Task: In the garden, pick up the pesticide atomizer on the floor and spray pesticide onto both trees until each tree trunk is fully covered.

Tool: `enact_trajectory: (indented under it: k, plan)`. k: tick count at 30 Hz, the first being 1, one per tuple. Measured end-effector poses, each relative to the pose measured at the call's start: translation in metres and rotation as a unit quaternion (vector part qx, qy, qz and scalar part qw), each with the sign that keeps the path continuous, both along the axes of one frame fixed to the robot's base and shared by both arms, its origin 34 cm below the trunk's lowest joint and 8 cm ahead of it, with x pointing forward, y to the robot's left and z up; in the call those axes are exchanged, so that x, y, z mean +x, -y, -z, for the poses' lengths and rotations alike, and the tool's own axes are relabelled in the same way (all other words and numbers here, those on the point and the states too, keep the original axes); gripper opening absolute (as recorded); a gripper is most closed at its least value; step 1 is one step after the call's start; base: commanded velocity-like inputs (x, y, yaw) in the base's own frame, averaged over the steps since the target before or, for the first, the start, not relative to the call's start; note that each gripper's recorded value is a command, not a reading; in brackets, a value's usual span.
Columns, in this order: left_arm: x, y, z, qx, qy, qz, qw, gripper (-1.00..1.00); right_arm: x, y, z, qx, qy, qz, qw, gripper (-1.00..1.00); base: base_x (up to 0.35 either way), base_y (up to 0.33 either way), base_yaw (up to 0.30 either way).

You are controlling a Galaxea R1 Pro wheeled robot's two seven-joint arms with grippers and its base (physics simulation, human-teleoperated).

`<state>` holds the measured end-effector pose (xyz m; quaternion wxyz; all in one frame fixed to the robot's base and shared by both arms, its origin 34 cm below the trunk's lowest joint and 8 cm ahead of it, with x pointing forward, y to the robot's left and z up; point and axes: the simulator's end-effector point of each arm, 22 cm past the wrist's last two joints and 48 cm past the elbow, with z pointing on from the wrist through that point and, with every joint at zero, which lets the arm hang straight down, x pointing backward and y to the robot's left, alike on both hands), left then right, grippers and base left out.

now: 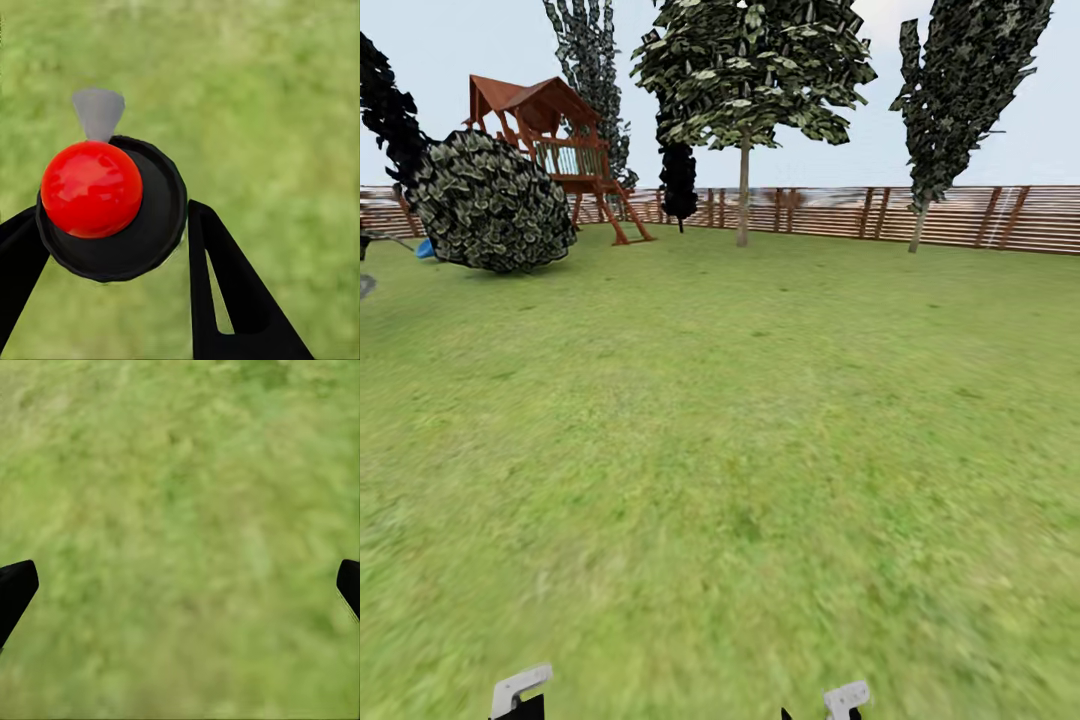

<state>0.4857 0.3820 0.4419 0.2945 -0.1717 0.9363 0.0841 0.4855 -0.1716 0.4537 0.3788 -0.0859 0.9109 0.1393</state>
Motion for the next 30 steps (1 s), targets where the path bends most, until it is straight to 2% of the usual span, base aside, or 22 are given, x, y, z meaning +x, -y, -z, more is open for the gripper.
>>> enact_trajectory:
  k: [30]
  plan:
    - [-0.0036, -0.0015, 0.0040, 0.001, -0.006, -0.001, 1.0000, -1.00, -0.0045, 0.0008, 0.0048, 0.000, -0.007, -0.001, 1.0000, 1.00, 0.338, 0.000, 0.003]
